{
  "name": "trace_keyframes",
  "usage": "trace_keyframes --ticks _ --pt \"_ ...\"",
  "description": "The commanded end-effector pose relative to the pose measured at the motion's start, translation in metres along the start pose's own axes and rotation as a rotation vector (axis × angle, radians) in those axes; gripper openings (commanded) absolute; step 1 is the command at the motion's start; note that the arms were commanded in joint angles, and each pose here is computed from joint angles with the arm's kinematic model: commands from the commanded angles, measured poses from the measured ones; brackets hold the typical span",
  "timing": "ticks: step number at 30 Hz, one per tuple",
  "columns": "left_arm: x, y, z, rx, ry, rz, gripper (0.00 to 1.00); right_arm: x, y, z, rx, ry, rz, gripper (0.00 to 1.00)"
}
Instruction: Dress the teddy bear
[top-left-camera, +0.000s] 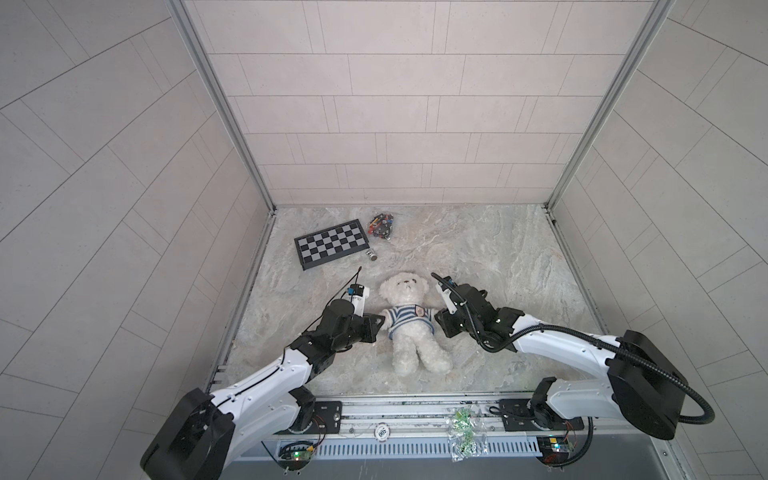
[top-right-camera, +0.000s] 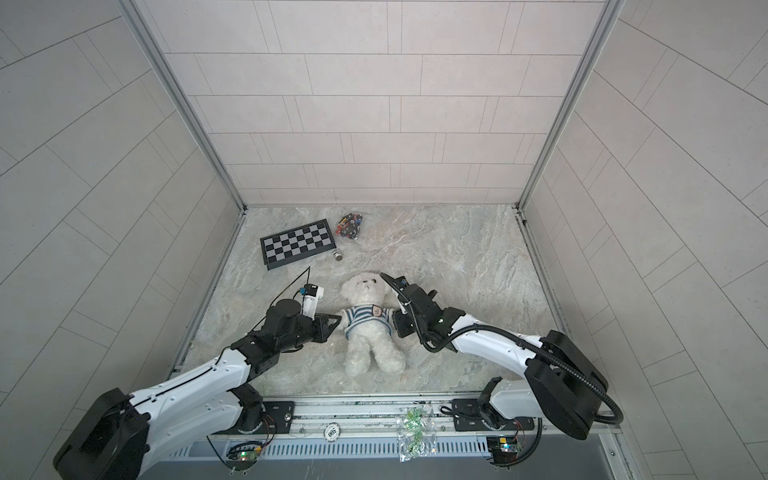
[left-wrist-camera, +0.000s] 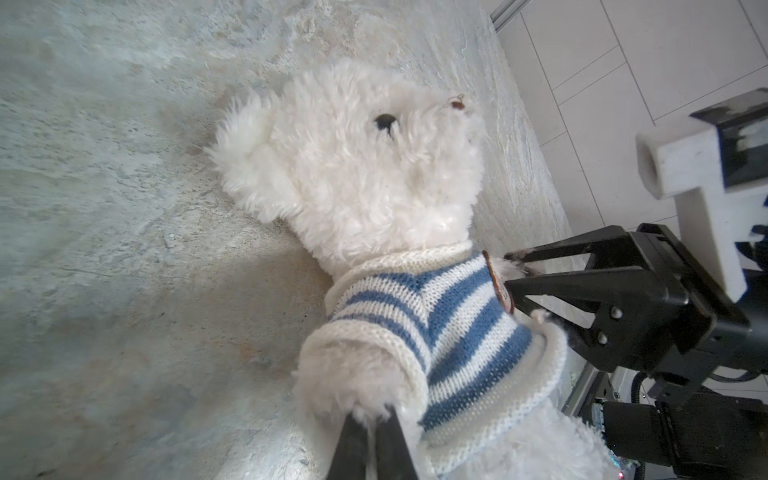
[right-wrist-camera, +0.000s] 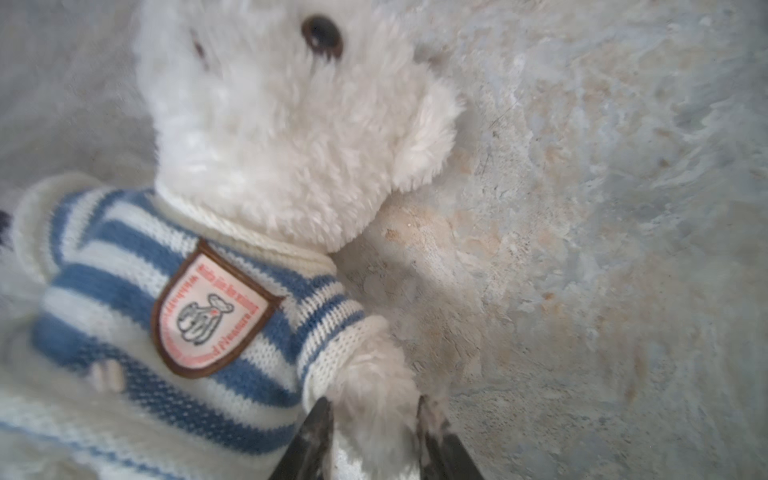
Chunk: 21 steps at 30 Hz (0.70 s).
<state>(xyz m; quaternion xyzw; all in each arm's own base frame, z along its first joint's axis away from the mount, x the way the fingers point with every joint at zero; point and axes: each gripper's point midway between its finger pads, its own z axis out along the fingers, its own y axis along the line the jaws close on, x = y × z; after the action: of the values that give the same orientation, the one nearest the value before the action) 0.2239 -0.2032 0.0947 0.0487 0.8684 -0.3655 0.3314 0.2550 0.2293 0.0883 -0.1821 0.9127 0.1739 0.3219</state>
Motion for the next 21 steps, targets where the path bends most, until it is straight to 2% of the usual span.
trace_keyframes --ticks 1,5,6,15,21 --pt "-0.002 -0.004 -0.004 0.01 -0.022 -0.004 0.0 -0.015 0.007 -0.012 -0.03 -0.06 -0.022 0.49" --pt "-0.001 -0.005 -0.004 0.019 -0.014 0.01 0.0 -0.028 0.006 -0.01 -0.007 -0.11 -0.023 0.62" --pt "0.0 -0.005 -0.003 0.02 -0.011 0.012 0.0 -0.029 0.006 -0.008 -0.001 -0.106 -0.026 0.62" --pt "0.003 -0.003 -0.001 0.012 0.002 0.02 0.0 -0.023 0.0 0.026 0.038 -0.065 -0.014 0.62" --pt "0.004 -0.001 -0.002 0.003 0.007 0.025 0.0 -0.001 -0.011 0.035 0.091 0.04 -0.014 0.59"
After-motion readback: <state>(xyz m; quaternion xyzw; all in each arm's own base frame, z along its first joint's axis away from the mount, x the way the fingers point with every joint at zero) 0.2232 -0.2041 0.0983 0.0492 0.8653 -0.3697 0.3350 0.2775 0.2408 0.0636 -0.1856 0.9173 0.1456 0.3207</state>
